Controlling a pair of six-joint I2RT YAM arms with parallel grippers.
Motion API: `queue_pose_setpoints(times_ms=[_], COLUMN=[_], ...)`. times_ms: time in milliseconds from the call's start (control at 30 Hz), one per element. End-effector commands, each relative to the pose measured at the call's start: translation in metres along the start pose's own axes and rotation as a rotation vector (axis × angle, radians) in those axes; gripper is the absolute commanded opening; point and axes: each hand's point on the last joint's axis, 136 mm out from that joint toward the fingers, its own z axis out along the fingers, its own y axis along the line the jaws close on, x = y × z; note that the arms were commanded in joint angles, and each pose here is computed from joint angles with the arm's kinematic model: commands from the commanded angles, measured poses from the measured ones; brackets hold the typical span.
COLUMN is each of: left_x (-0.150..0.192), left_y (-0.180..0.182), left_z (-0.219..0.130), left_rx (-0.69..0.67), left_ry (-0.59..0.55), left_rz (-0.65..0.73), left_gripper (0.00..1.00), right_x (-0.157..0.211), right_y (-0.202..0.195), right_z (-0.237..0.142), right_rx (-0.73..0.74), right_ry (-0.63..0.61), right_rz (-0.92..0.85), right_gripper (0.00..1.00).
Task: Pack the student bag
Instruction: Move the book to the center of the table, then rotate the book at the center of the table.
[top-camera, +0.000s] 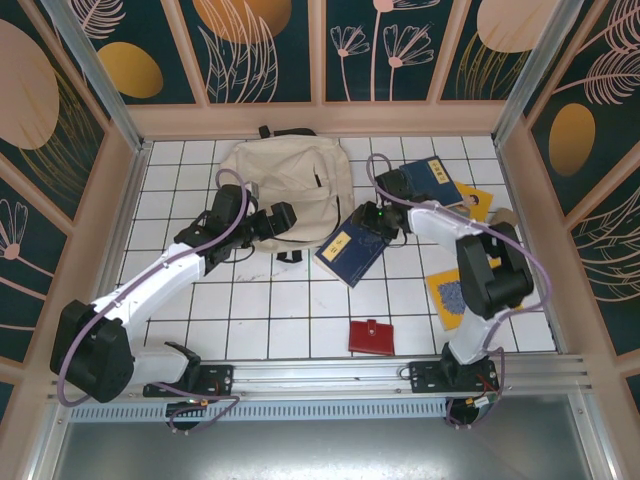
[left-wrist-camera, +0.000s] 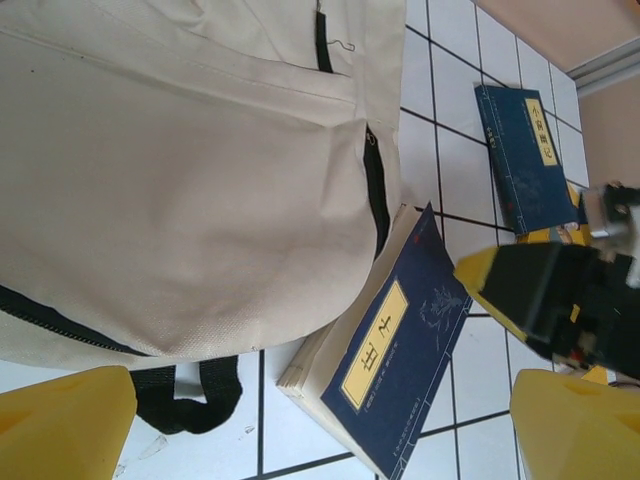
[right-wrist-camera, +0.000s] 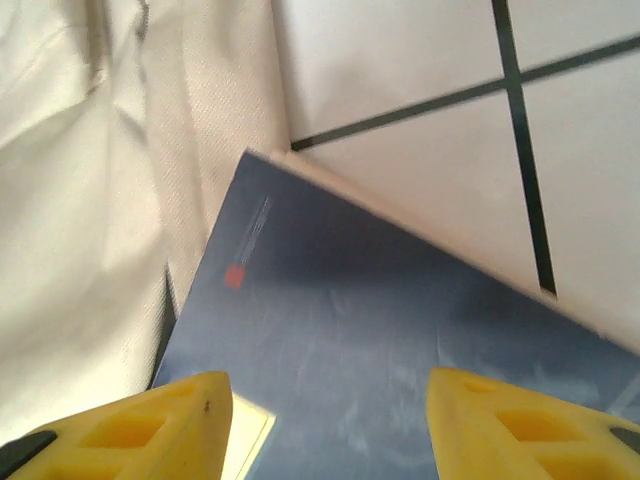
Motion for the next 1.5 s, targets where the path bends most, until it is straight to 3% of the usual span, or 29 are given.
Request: queue_pose_setpoints(times_ms=[0,133,233,467,633,733,900,1100,1167,1300,1467], left_x=[-0.005,-0.005,-0.004,0.003,0.019,0.028,0.048,0.075,0.082,0.095,0.115], left_y=[-0.006,-0.010,-0.016,-0.036,-0.065,-0.080,-0.100,-0.114,-0.112,-0.102,-0.067], left_z=[-0.007,-0.004,0.000,0.013,0.028,0.038,0.054,0.069,0.072,0.070,0.077], left_rx=[0.020,0.038,0.059,0.105,0.134,0.134,0.144,0.169,0.152,0.149,0.056], left_ry=[-0.038,-0.034,-0.030,-0.016,0.006,0.011,0.040,0.100,0.106,0.102,0.127], left_rz=[-0.003,0.003,0.009,0.015,0.031,0.028,0.011,-0.017,-0.061,-0.161,-0.197], left_gripper=[0.97,0.97,0.97,0.97,0.96,0.94,0.91,0.86,0.82,0.81,0.81], right_x=[0.005,-0.002,-0.002,0.021,0.022,0.008,0.014,0.035,0.049,0.089,0.124], right_y=[-0.002,-0.020,-0.056,-0.128,-0.114,-0.108,-0.106,-0.113,-0.131,-0.132,-0.073], right_z=[0.024,0.036,0.036,-0.012,-0.046,-0.059,-0.036,-0.024,-0.027,-0.035,-0.039], right_rx=[-0.006,0.028,0.124,0.283,0.214,0.184,0.138,0.132,0.234,0.246,0.093], right_ry=[0.085,0.075,0.064,-0.024,-0.065,-0.108,0.007,0.062,0.068,0.089,0.134], right_rz=[-0.051,0.012,0.110,0.281,0.234,0.160,0.097,0.133,0.198,0.278,0.290], right_gripper=[0.53,0.53,0.50,0.49,0.51,0.60,0.62,0.60,0.57,0.57,0.57])
